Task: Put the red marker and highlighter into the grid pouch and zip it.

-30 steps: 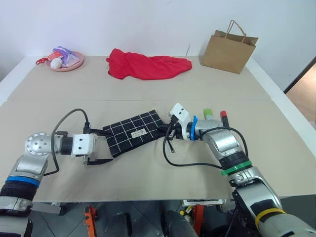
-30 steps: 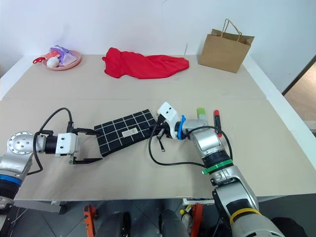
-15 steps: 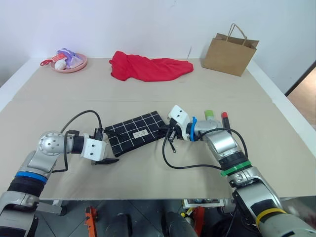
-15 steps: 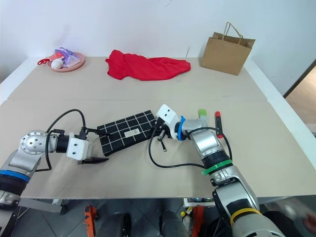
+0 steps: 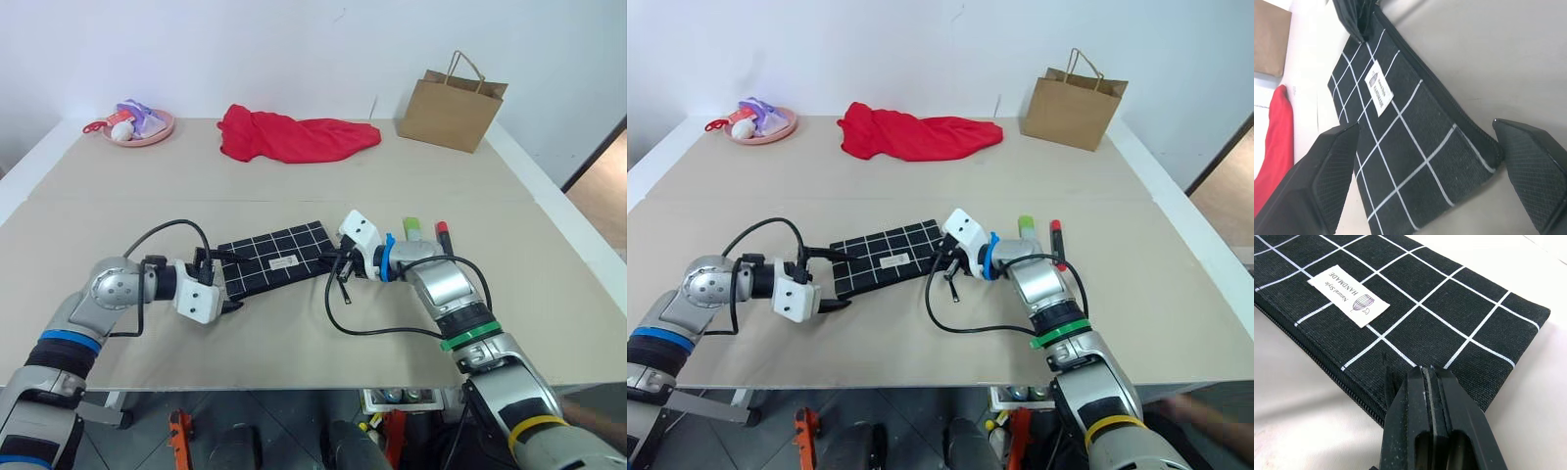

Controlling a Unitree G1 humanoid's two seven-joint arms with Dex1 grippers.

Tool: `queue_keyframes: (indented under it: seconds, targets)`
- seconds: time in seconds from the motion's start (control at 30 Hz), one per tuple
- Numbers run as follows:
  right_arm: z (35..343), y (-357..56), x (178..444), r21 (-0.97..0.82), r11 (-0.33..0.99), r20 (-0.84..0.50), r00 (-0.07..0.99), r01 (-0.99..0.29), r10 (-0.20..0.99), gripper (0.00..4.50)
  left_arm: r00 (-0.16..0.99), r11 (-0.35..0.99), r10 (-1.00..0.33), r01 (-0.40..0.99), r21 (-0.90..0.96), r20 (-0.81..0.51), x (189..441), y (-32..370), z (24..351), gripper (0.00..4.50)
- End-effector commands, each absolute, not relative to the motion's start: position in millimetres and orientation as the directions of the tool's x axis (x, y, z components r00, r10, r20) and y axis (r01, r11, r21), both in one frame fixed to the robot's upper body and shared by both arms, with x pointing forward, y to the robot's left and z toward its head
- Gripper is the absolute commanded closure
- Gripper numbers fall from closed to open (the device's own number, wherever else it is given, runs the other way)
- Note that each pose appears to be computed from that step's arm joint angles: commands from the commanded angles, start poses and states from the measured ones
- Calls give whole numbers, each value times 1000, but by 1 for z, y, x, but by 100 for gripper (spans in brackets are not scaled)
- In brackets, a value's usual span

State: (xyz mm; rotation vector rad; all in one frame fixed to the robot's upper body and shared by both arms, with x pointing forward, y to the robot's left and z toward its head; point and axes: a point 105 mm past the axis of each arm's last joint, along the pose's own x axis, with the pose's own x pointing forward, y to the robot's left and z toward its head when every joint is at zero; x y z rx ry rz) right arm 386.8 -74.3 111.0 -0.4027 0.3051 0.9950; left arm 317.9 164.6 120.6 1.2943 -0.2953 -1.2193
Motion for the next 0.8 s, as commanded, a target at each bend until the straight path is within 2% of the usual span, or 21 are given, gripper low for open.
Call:
queue_keyframes:
  seconds: [0.03,0.3,0.6,0.8]
  targets:
    - [117,-79,388,-205,483,-420,522,-851,742,440,429,-195,-802,469,861,-416,318,179,128,0]
    - [118,-78,388,-204,476,-421,516,-855,746,440,493,-143,-797,408,902,-349,325,191,120,0]
    - [120,-80,388,-206,481,-422,521,-852,742,440,414,-103,-871,377,921,-266,318,163,116,0]
    - [118,-80,387,-203,479,-425,518,-854,742,440,385,-82,-896,345,935,-221,318,146,124,0]
